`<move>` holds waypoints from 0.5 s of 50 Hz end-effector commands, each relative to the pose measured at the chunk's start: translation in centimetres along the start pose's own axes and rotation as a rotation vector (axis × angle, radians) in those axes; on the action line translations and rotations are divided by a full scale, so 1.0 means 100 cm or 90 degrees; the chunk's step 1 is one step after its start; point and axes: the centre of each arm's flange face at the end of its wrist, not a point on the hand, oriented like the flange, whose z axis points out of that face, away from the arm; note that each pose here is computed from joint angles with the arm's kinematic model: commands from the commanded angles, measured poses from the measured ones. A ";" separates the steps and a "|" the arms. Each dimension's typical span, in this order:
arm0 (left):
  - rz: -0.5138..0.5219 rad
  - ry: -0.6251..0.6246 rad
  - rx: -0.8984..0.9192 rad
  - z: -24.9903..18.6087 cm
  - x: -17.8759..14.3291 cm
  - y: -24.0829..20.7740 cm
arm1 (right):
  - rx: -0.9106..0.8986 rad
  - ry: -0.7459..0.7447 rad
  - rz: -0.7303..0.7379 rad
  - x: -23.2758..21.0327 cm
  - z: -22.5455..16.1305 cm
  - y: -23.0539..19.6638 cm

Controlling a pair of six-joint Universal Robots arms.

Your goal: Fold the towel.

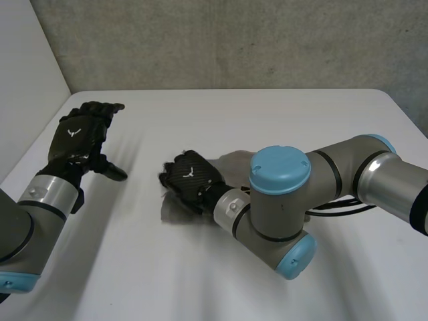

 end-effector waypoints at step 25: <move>0.000 0.020 -0.014 -0.002 0.011 0.007 | -0.314 0.182 0.017 0.086 -0.115 0.086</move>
